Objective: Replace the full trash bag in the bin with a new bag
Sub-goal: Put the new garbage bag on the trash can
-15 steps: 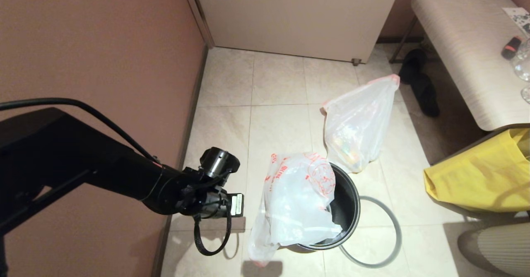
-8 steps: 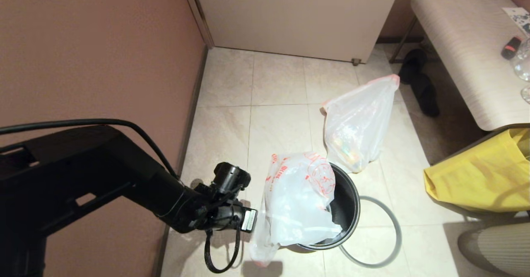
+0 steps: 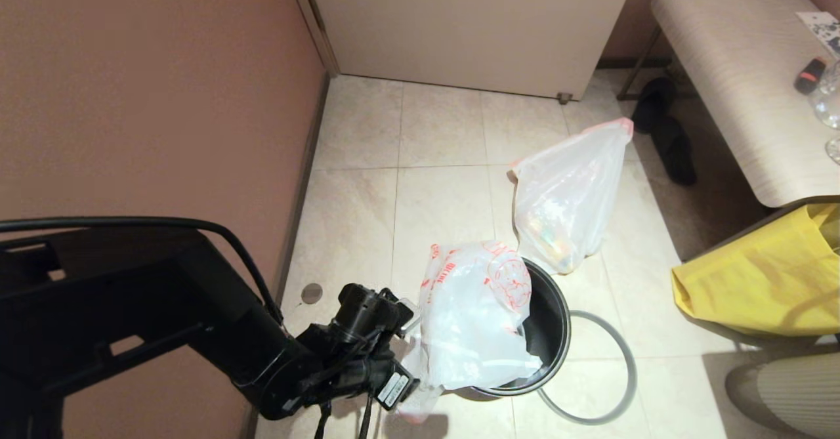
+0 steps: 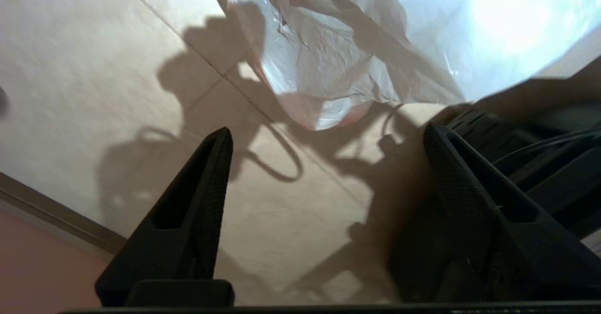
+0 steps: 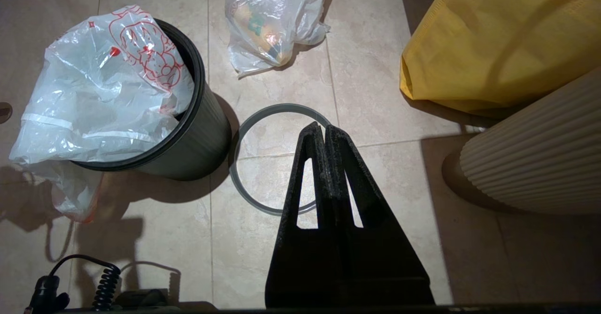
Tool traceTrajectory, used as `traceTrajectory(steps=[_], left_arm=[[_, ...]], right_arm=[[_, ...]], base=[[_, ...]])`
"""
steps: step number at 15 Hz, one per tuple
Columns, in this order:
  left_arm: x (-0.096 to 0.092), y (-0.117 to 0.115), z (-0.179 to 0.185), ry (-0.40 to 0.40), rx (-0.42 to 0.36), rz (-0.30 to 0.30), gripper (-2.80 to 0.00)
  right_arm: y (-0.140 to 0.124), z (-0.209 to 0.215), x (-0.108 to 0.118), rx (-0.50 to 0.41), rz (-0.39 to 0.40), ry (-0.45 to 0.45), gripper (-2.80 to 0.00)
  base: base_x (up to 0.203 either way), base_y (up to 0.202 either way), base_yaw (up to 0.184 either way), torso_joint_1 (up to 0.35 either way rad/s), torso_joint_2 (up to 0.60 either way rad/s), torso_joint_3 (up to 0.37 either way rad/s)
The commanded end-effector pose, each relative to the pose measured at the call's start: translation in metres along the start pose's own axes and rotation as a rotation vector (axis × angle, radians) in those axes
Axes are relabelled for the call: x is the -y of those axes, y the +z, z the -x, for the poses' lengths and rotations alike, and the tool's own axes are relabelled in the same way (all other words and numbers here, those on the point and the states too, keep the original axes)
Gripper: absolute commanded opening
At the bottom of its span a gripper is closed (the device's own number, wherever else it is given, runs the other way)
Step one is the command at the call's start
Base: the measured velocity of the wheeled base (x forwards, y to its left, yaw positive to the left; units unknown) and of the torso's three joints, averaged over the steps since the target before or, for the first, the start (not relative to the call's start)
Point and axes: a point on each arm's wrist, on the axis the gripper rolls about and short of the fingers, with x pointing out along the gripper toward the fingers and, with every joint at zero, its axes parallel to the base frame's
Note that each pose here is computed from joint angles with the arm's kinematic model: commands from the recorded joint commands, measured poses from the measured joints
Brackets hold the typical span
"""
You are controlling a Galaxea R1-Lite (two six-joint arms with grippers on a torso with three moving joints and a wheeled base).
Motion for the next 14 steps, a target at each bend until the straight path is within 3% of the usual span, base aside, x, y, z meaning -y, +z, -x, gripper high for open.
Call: traceTrajectory(steps=[1,2,6,11,14], left_arm=[[0.001,-0.005,0.0,-0.003,0.005,-0.098,0.0],[0.001,-0.002,-0.001,-0.016,0.026,-0.145,0.0],[0.015,0.025,-0.003,-0.086,0.102,-0.218,0.0],[0.028,0.025,-0.011,-0.176,0.025,-0.312,0.0],[0.019,0.029,-0.031,-0.175,-0.018,-0.336,0.0]], right_arm=[[0.0,0.0,0.0,-0.002,-0.001,0.001,-2.8],[0.0,0.0,0.0,-0.002,-0.001,0.001,-2.8],[0.0,0.0,0.0,-0.002,0.0,0.005,-2.8],[0.0,0.0,0.0,-0.002,0.0,0.01,-2.8],[0.0,0.0,0.0,-0.006,0.0,0.009,-2.8]], base=[[0.0,0.0,0.0,0.0,0.0,0.0],[0.0,0.0,0.0,0.0,0.0,0.0],[0.0,0.0,0.0,0.0,0.0,0.0],[0.0,0.0,0.0,0.0,0.0,0.0],[0.0,0.0,0.0,0.0,0.0,0.0]])
